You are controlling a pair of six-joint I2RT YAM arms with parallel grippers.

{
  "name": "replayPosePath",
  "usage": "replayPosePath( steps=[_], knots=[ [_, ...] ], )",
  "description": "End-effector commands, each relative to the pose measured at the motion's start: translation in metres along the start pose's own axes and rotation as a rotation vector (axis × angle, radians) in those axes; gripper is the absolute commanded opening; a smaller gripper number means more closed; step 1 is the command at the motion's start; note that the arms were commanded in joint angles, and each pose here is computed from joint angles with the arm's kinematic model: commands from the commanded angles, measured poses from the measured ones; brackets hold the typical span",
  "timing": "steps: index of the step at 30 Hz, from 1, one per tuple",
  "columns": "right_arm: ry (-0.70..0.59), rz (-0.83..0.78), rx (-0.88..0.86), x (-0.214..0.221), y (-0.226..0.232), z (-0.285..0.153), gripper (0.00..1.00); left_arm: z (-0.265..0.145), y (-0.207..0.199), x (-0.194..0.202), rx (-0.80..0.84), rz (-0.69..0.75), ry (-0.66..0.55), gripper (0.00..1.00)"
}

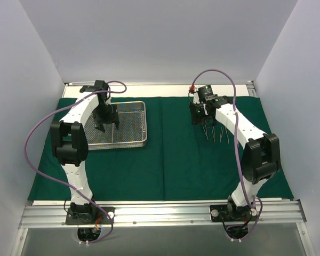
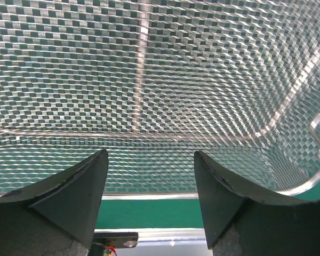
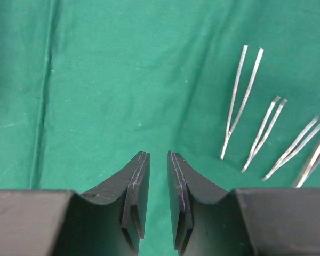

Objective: Open and lay out the surgical kit
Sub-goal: Pick up the medical item from the container.

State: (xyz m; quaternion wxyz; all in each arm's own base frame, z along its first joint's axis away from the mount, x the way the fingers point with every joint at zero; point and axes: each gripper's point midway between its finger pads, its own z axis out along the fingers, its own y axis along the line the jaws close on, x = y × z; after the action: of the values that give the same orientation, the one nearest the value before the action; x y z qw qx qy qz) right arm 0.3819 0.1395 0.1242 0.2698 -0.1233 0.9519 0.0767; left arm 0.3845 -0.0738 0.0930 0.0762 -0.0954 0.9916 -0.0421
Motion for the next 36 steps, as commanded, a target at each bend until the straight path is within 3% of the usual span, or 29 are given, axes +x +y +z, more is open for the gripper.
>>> replayPosePath(
  steps=[1, 16, 22, 33, 36],
  knots=[
    [-0.010, -0.030, -0.032, -0.005, 0.004, 0.006, 0.21, -0.022, 0.014, -0.032, -0.028, -0.092, -0.167, 0.75],
    [0.024, -0.039, -0.064, 0.012, 0.007, 0.015, 0.21, -0.001, 0.036, -0.130, -0.085, 0.063, -0.429, 0.86],
    [0.029, -0.038, -0.073, 0.018, 0.009, 0.007, 0.21, 0.034, 0.044, -0.145, -0.111, 0.174, -0.392, 0.86],
    [0.013, -0.014, -0.088, 0.028, 0.013, -0.004, 0.20, 0.028, 0.077, -0.165, -0.220, 0.343, -0.475, 0.75],
    [0.020, -0.013, -0.098, 0.034, 0.015, -0.006, 0.20, 0.032, 0.091, -0.162, -0.267, 0.366, -0.444, 0.73]
  ],
)
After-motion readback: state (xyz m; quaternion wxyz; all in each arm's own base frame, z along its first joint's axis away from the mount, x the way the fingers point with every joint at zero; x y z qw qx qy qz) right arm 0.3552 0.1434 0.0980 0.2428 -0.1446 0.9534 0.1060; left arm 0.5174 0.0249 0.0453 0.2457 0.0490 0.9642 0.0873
